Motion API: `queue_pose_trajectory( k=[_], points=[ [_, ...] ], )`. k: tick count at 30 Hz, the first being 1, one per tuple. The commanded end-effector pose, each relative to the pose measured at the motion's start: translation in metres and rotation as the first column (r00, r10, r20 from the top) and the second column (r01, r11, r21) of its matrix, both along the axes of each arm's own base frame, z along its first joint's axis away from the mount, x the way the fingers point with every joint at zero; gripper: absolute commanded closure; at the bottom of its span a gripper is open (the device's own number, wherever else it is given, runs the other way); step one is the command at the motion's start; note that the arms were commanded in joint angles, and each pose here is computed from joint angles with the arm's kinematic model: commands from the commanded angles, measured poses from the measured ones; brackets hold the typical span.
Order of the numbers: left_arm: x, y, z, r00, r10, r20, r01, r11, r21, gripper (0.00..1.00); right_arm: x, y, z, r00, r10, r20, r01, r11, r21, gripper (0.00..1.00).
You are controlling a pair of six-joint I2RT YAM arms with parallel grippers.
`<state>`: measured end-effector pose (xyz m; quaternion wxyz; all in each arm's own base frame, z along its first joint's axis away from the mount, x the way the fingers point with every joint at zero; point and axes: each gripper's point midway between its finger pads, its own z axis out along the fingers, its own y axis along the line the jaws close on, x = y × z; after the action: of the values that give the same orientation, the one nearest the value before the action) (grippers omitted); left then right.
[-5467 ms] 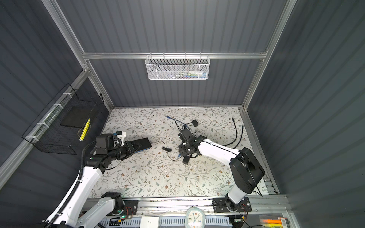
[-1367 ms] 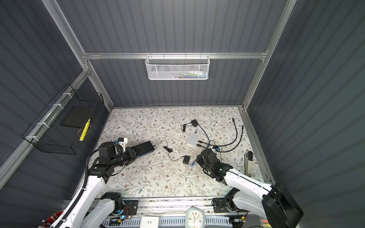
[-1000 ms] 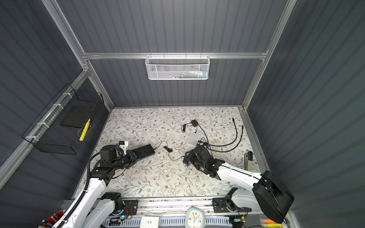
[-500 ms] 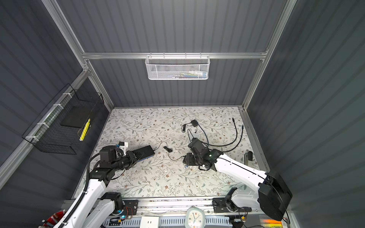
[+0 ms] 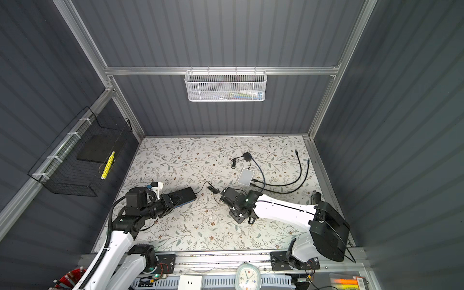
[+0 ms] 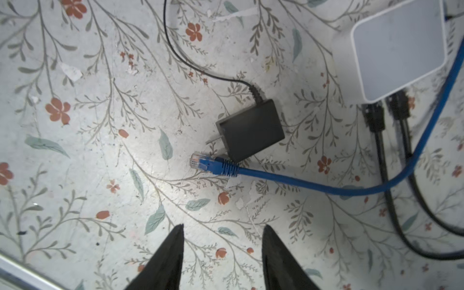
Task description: Insert the plug into the switch port
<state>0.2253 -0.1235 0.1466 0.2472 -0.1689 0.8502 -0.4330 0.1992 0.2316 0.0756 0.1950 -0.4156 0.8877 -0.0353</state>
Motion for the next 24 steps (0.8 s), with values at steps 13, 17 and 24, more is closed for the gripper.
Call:
queue_pose_trajectory(
  k=[13,17,24],
  points=[
    [-0.002,-0.004,0.020,0.997,-0.025,0.077,0.027,0.999,-0.027,1.00,0.009,-0.002,-0.039,0.960,0.274,0.049,-0.262,0.949,-0.176,0.50],
    [-0.002,-0.005,0.021,0.996,-0.033,0.078,0.035,0.999,-0.028,1.00,0.015,-0.002,-0.049,0.957,0.285,0.051,-0.268,0.938,-0.220,0.51],
    [0.000,-0.005,0.019,0.997,-0.034,0.074,0.036,0.999,-0.029,1.00,0.025,-0.008,-0.060,0.955,0.287,0.073,-0.260,0.931,-0.255,0.51]
  ],
)
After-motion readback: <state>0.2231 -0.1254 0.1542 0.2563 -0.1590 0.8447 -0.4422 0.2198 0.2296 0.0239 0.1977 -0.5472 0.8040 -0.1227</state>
